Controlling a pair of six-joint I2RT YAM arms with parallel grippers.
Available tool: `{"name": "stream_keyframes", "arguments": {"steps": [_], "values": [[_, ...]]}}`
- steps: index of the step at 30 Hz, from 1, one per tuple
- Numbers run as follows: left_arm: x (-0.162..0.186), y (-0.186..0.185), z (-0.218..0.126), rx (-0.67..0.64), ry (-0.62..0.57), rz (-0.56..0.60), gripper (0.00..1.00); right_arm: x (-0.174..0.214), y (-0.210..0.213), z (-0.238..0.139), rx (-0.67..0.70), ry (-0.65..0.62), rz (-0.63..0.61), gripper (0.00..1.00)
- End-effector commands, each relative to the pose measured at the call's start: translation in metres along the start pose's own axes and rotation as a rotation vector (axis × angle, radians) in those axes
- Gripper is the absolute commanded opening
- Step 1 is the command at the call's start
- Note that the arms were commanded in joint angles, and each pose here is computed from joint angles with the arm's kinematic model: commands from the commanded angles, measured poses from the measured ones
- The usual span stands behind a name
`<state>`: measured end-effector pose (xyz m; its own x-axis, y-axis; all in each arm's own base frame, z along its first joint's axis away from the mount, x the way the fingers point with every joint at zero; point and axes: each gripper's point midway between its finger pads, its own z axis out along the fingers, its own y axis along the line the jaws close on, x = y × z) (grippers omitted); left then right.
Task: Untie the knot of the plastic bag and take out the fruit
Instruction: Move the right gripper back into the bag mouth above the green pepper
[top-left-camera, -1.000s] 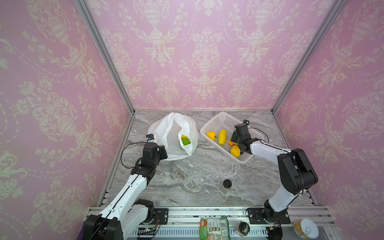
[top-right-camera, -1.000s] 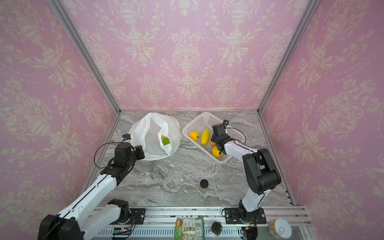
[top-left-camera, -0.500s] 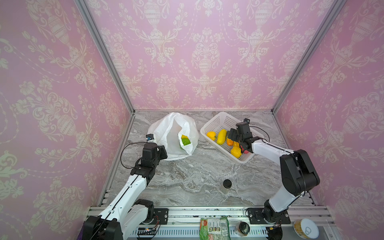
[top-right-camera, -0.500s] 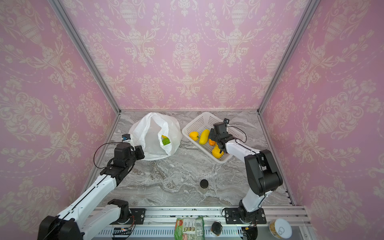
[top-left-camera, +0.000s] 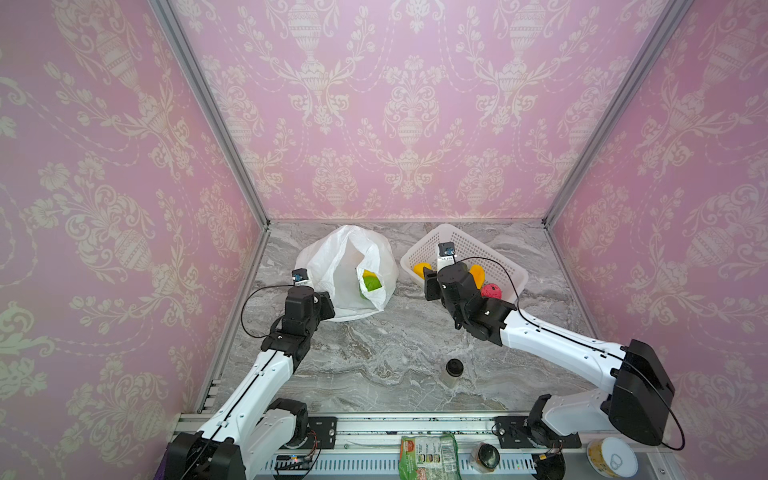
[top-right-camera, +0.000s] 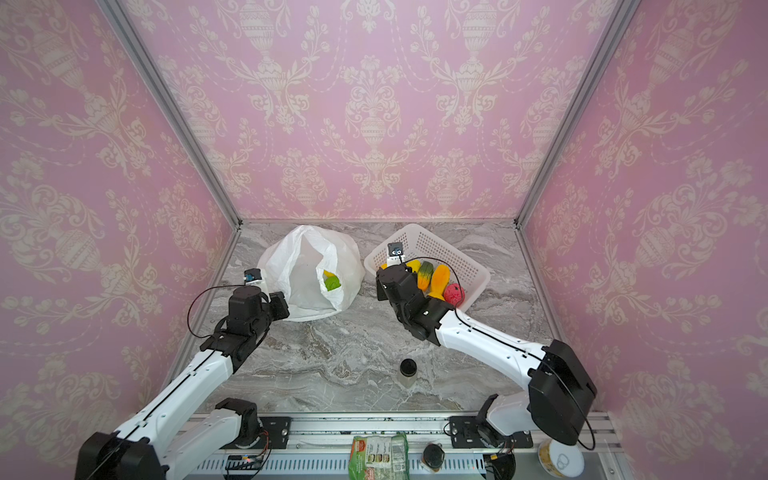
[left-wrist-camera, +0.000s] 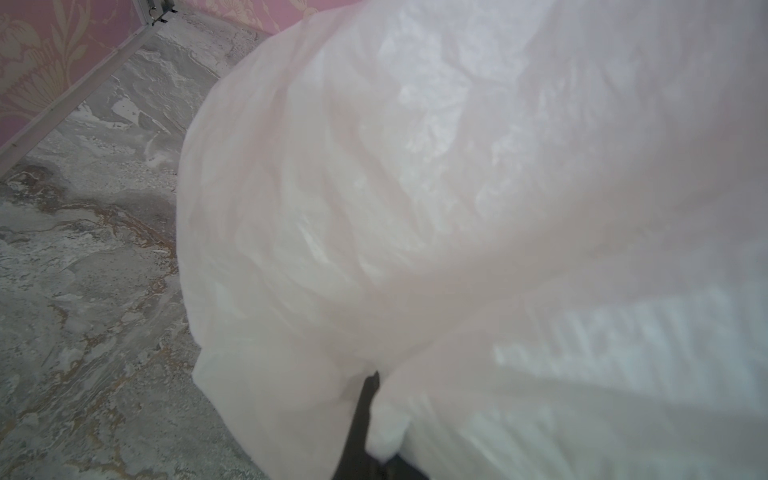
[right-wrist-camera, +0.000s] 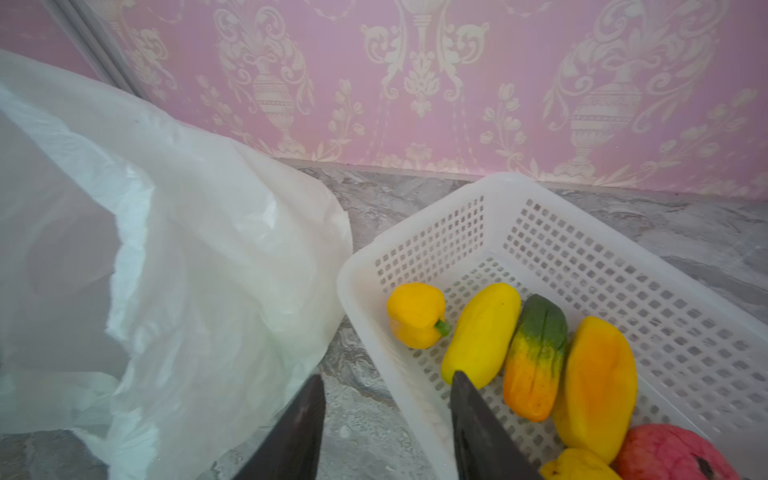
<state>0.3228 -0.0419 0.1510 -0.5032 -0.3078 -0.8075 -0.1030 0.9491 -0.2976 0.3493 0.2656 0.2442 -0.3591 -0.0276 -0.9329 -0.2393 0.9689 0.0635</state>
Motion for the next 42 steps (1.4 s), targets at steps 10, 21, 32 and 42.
{"name": "stream_keyframes", "arguments": {"steps": [10, 21, 32, 42], "values": [[-0.002, -0.001, -0.006, 0.025, -0.021, -0.02, 0.0, 0.035, 0.192, 0.018, -0.438, 0.112, -0.127, 0.22], [-0.007, 0.0, -0.013, 0.027, -0.054, -0.023, 0.0, 0.101, 0.194, 0.117, -0.327, 0.318, -0.051, 0.17], [-0.009, -0.002, -0.014, 0.035, -0.072, -0.02, 0.0, 0.104, 0.132, 0.164, 0.024, 0.294, -0.198, 0.52], [-0.008, -0.003, -0.013, 0.043, -0.067, -0.021, 0.0, 0.112, 0.095, 0.185, 0.189, 0.329, -0.243, 0.84]]}}
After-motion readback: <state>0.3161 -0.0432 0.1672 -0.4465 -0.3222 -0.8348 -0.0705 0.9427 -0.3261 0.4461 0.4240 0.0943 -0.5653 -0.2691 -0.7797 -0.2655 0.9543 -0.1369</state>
